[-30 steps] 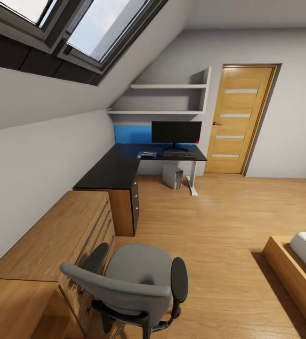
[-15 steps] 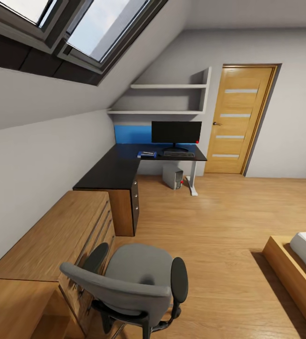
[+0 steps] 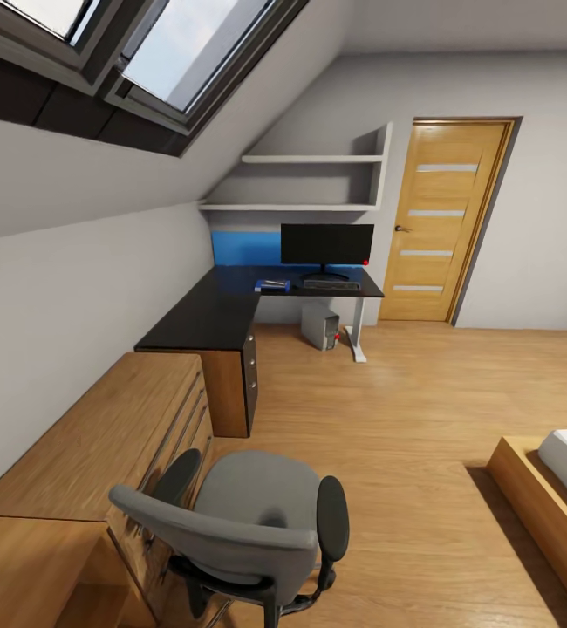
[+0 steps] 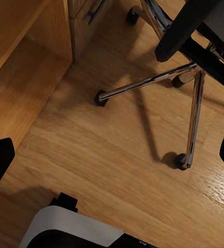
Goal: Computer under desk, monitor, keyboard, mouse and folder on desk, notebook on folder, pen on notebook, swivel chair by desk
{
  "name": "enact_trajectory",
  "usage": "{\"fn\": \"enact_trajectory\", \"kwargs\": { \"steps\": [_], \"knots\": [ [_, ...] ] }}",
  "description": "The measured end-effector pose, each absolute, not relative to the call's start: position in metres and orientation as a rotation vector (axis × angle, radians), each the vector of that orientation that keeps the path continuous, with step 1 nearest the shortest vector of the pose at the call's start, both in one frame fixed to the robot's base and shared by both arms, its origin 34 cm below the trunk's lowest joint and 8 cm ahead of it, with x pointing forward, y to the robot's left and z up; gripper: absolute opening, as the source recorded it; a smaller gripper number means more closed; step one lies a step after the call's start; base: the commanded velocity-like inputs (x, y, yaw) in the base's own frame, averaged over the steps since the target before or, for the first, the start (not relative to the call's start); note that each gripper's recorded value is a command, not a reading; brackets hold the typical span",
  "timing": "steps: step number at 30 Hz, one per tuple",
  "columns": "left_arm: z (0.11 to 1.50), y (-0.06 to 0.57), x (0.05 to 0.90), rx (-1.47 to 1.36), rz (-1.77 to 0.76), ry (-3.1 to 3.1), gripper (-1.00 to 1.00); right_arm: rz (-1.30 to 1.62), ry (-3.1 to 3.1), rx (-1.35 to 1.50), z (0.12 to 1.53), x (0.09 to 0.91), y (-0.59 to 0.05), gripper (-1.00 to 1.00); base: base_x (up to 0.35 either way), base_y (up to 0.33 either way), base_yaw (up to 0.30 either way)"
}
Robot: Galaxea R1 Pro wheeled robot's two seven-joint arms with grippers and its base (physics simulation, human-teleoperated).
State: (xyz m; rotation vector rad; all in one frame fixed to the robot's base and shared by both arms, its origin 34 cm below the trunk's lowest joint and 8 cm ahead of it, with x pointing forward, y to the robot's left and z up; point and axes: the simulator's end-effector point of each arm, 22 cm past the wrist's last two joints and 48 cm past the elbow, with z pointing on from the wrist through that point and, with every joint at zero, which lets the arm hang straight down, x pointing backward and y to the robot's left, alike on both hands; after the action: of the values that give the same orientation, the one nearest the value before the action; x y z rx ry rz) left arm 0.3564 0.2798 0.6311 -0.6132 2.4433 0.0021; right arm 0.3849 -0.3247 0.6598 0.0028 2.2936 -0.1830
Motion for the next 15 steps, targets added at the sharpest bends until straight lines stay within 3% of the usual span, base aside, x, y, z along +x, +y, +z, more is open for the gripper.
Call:
{"fn": "enact_trajectory", "kwargs": {
  "steps": [15],
  "knots": [
    [0.616,0.278,0.361,-0.613,-0.001,2.445,1.0,-0.187,2.295,0.006,0.644,0.389,-0.327,1.0,0.0,0.0,0.0]
  ]
}}
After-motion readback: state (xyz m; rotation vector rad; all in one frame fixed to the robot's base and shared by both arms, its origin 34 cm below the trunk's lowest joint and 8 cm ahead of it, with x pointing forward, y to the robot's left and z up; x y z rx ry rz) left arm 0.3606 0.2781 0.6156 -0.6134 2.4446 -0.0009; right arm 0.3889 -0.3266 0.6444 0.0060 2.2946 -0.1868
